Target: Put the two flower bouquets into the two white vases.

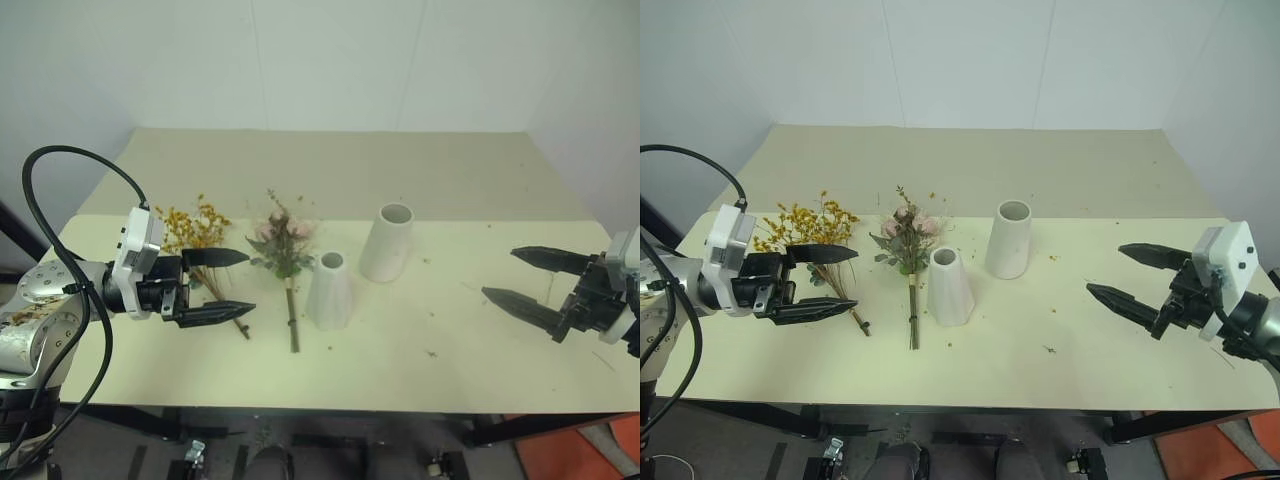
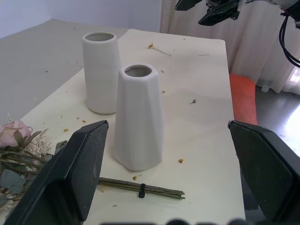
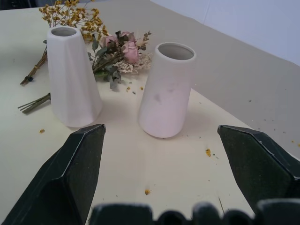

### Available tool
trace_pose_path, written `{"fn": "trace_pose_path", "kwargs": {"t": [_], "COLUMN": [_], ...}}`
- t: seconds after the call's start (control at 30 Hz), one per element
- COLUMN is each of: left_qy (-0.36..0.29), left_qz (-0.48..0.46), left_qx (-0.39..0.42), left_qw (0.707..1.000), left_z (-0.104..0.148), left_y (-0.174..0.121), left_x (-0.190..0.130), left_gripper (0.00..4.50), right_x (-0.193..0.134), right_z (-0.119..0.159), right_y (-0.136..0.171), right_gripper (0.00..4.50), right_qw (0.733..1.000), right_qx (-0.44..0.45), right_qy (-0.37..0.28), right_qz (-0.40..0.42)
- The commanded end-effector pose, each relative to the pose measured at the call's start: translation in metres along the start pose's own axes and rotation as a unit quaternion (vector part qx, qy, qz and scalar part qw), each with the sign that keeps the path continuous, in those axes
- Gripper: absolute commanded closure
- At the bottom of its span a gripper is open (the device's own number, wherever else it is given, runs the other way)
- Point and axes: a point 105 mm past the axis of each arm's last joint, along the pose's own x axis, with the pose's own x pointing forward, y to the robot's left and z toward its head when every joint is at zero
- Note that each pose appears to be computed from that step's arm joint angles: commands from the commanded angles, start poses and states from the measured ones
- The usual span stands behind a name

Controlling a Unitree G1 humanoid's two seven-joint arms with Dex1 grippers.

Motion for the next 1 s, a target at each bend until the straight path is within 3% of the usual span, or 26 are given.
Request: {"fn": "trace_pose_path", "kwargs": {"t": [0.03, 0.5, 0.77, 1.0], "left_qy": [-0.008, -0.003, 0.175, 0.258], "left_qz": [0.008, 0.02, 0.166, 0.262], "left_qx": [0.029, 0.03, -0.029, -0.129], "left_qw": [1.0, 0.999, 0.97, 0.921], "left_z": [0.013, 0.011, -0.018, -0.027], "left_y": [-0.001, 0.002, 0.024, 0.039], "left_x": [-0.006, -0.006, -0.014, -0.015], "left_gripper": [0.04, 0.04, 0.04, 0.04], "right_x": [0.0, 0.001, 0.013, 0.02], "right_z": [0.01, 0.01, 0.014, 0.014], "right_y": [-0.001, -0.001, -0.002, -0.004], "right_gripper": [0.0, 0.0, 0.0, 0.0], "right_qw": [1.0, 1.0, 0.999, 0.998], "right_qx": [-0.021, -0.022, -0.028, -0.028], "right_qy": [-0.013, -0.015, -0.025, -0.026], "right_qz": [0.005, 0.006, 0.03, 0.044]}}
